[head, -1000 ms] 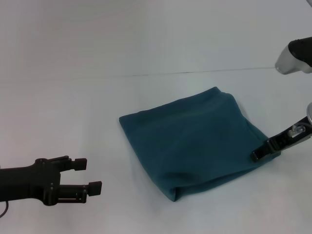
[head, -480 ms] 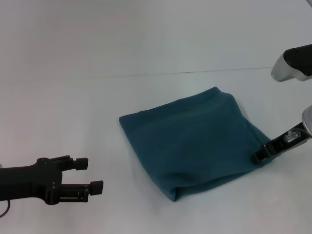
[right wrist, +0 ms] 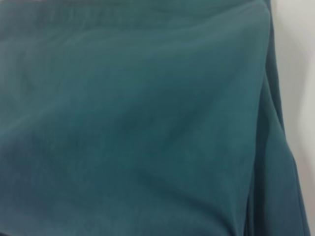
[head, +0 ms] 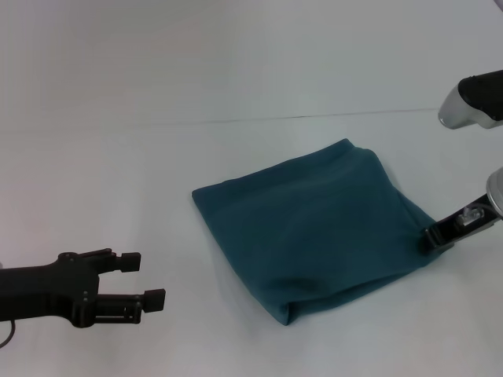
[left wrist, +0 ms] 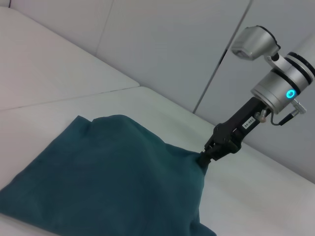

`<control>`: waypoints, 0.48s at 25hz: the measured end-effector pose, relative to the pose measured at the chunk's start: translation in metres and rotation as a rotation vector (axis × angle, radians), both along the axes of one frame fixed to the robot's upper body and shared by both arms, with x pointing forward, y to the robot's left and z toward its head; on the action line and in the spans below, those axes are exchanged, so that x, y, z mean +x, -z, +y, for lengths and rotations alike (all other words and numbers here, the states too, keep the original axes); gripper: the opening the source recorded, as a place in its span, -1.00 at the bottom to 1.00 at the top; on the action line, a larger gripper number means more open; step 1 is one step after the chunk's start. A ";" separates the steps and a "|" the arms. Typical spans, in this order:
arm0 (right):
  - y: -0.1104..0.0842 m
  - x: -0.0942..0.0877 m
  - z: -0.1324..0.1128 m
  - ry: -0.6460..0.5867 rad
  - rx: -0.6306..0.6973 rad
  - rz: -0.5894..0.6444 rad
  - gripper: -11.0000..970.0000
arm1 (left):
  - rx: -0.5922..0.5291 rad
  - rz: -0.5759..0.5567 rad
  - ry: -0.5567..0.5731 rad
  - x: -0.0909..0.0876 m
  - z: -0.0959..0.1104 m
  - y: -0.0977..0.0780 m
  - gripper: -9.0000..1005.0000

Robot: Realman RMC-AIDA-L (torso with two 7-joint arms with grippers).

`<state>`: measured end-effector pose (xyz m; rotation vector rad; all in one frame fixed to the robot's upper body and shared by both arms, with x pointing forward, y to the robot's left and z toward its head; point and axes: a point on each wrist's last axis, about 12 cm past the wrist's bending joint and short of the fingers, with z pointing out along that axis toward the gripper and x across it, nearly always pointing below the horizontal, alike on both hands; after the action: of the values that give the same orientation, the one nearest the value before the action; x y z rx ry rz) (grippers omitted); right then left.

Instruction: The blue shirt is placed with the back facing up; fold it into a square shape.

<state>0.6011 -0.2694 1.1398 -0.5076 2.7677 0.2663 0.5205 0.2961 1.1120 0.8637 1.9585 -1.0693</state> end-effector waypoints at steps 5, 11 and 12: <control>-0.010 0.003 -0.002 0.004 -0.005 -0.043 -0.87 | 0.000 -0.001 0.002 0.000 -0.001 0.000 0.89; -0.026 0.007 -0.004 0.023 -0.007 -0.109 -0.93 | -0.002 -0.001 0.001 0.000 -0.001 0.000 0.89; -0.029 0.007 -0.004 0.025 -0.007 -0.122 -0.93 | -0.002 0.000 0.001 0.000 -0.001 0.000 0.89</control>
<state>0.6083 -0.2738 1.1690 -0.4741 2.6557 0.2126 0.5207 0.2952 1.1119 0.8638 1.9567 -1.0718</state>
